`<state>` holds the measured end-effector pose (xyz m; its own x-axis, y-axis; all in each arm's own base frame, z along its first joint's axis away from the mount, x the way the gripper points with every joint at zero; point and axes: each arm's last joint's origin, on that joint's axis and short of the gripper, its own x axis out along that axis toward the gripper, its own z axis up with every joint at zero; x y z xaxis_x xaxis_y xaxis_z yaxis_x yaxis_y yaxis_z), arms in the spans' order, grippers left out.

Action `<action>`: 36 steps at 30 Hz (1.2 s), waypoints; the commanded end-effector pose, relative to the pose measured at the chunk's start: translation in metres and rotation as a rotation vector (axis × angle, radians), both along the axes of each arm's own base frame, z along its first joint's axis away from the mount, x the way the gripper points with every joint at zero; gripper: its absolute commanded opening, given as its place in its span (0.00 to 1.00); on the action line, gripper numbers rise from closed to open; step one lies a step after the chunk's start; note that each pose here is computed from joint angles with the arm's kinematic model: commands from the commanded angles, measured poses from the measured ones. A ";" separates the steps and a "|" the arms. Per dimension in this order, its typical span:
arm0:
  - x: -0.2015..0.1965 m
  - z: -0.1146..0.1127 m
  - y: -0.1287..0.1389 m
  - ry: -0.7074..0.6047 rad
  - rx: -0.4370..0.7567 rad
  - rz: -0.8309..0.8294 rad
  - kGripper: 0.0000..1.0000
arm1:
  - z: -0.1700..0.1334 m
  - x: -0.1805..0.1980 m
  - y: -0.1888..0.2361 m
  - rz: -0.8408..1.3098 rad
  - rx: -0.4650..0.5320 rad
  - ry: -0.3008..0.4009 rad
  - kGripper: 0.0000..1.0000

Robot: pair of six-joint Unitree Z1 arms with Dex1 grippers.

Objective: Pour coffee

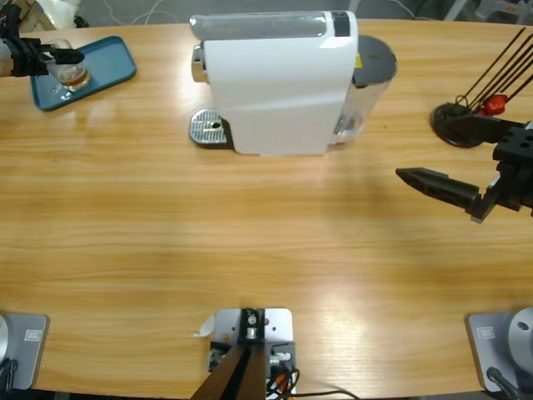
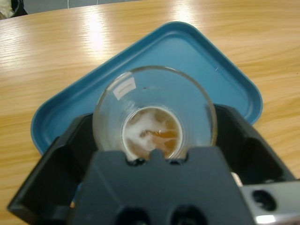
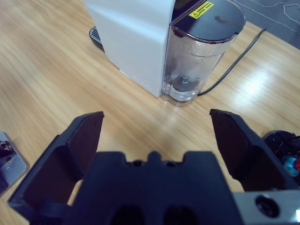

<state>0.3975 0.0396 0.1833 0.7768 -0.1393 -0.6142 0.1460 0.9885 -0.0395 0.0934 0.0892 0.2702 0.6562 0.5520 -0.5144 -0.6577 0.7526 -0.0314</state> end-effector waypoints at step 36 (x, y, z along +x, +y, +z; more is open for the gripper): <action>-0.241 0.041 -0.173 0.116 0.064 -0.713 0.89 | -0.012 0.000 0.003 0.023 -0.037 0.036 1.00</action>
